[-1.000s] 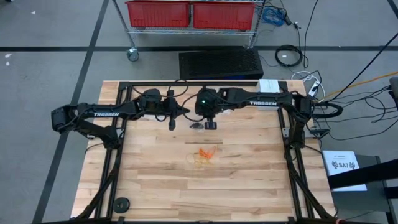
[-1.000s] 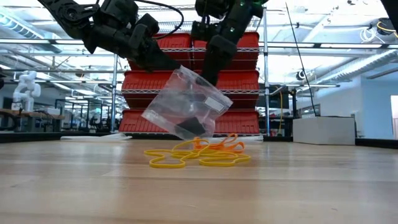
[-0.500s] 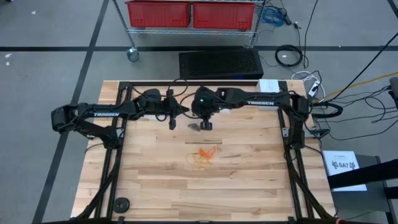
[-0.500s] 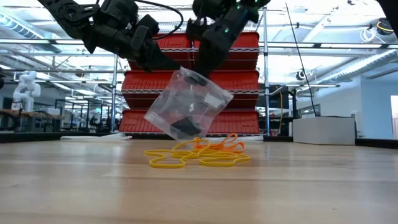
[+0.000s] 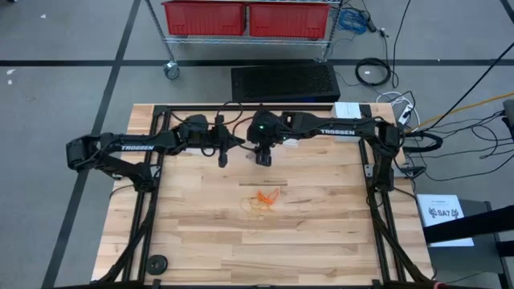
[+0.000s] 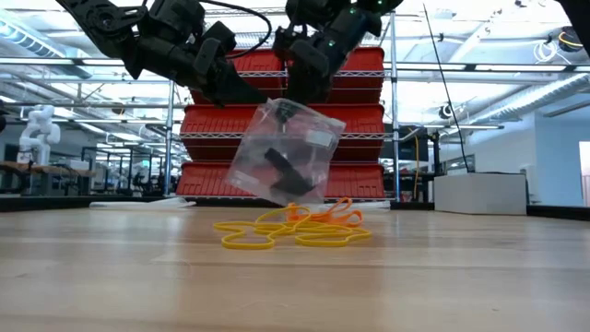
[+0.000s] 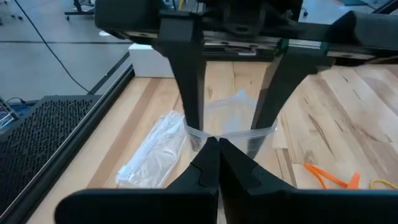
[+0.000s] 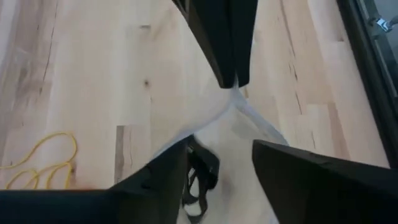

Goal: Sort rubber bands
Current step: Put the black rubber band into the open transparent zip bag

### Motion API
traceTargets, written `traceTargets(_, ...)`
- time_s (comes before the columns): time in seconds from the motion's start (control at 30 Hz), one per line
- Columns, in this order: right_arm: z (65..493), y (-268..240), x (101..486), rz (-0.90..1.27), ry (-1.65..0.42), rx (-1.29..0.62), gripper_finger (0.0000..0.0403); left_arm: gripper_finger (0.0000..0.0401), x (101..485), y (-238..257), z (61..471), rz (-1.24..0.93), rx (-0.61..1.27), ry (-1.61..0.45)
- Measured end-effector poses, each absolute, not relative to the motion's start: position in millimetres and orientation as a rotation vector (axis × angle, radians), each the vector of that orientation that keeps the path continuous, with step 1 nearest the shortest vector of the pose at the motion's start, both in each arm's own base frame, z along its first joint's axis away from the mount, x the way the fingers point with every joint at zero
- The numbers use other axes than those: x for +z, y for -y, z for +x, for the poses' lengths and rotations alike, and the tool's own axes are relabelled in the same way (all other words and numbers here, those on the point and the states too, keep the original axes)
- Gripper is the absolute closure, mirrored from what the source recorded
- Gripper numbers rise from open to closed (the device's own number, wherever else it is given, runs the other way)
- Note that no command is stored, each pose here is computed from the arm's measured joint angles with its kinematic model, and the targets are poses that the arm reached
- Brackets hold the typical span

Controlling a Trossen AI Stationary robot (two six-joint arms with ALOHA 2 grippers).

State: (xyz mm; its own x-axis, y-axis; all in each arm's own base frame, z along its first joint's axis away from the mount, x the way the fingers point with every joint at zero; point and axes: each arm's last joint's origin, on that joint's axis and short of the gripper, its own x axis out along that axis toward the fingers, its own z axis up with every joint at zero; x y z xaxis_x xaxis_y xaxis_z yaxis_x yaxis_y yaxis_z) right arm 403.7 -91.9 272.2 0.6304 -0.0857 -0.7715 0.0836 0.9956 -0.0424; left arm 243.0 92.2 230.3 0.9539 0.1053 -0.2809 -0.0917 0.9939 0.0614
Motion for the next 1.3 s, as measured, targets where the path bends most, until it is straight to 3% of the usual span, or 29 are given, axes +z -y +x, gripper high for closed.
traceTargets(0.17,393,89,290,-0.007,-0.863,-0.101,0.0193,0.0398,231,-95,241,0.096,0.166,-0.304)
traceTargets(0.3,374,85,311,0.006,-0.872,-0.124,0.0207,0.0398,246,-97,235,0.158,0.231,-0.379)
traceTargets(0.43,358,80,319,0.033,-0.916,-0.137,0.0275,0.0398,270,-97,224,0.250,0.323,-0.457)
traceTargets(0.57,350,74,284,0.066,-0.980,-0.137,0.0380,0.0398,296,-95,215,0.308,0.417,-0.515)
traceTargets(0.67,344,68,248,0.128,-1.000,-0.141,0.0390,0.0398,303,-91,213,0.334,0.450,-0.589)
traceTargets(0.8,338,58,206,0.233,-0.953,-0.113,0.0400,0.0398,290,-83,221,0.282,0.409,-0.668)
traceTargets(0.93,336,43,189,0.297,-0.884,-0.086,0.0400,0.0398,258,-77,238,0.175,0.368,-0.769)
traceTargets(1.1,336,28,188,0.299,-0.890,-0.054,0.0401,0.0392,220,-73,269,0.084,0.289,-0.830)
traceTargets(1.3,326,23,198,0.345,-0.930,-0.079,0.0401,0.0358,186,-63,301,-0.003,0.032,-0.792)
